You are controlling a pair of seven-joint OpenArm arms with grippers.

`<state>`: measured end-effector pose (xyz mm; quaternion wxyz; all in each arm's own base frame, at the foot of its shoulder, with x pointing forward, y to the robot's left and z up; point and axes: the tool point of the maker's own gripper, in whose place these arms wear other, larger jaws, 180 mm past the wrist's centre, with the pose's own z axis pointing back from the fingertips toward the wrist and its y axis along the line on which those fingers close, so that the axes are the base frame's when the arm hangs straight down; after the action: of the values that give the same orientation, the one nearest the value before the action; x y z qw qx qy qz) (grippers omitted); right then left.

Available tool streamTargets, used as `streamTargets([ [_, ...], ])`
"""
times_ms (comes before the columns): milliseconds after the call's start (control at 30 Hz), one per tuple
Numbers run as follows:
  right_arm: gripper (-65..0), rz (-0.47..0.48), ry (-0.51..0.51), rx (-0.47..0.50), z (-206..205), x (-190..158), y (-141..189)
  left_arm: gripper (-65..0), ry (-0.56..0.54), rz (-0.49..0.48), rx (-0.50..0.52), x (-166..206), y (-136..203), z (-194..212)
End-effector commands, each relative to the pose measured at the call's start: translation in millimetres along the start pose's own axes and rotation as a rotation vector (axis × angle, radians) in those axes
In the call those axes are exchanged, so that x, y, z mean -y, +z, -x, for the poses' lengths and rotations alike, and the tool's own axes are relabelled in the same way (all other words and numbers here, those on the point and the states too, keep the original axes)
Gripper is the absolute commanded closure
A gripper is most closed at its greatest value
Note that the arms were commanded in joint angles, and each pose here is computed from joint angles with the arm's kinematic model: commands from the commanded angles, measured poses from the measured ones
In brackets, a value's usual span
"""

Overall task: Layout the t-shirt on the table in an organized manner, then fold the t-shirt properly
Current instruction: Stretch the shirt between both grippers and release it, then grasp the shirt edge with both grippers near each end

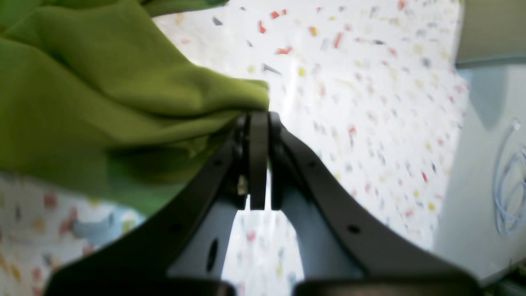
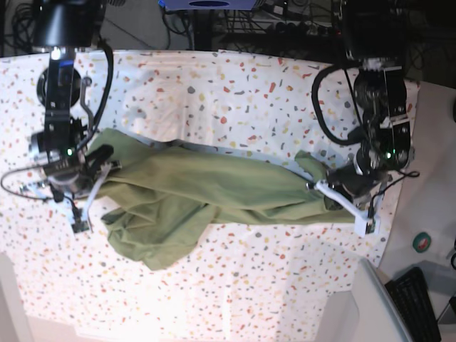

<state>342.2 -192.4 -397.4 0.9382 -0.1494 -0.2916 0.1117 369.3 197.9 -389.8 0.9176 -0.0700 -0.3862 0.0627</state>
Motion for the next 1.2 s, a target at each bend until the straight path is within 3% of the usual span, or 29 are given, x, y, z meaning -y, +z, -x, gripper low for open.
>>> streamTargets([
  [0,0.0,0.005,-0.002,0.007,-11,4,-10,0.0,0.018,0.023,0.036,9,-9,-18],
  [233,0.0,-0.073,0.006,0.043,-24,-9,-66,0.0,0.062,0.051,0.046,23,-54,-20],
  [367,0.0,-0.063,-0.033,0.034,-27,2,-68,0.0,0.044,0.056,0.022,27,-62,-7],
  [433,-14.4,-0.047,-0.109,0.039,-25,16,-65,0.0,0.046,0.053,0.014,25,-61,-1],
  [500,-31.7,-0.037,-0.214,0.065,-24,30,-60,-13.8,0.051,0.049,0.01,22,-61,2],
  [567,-40.8,-0.052,-0.284,0.106,-23,40,-51,-27.8,0.082,0.026,0.014,9,-57,6],
  [667,-40.8,-0.099,-0.35,0.164,-12,48,-37,-47.7,0.141,-0.017,0.051,-18,-46,2],
  [733,-39.5,-0.109,-0.379,0.19,-3,54,-26,-55.6,0.162,-0.038,0.083,-31,-36,1],
  [967,-40.5,-0.153,-0.401,0.117,58,33,-18,-57.9,0.097,-0.014,0.193,-60,17,4],
  [1167,-40.7,-0.222,-0.436,0.014,83,7,-41,-57.9,0.094,-0.072,0.135,-95,48,57],
])
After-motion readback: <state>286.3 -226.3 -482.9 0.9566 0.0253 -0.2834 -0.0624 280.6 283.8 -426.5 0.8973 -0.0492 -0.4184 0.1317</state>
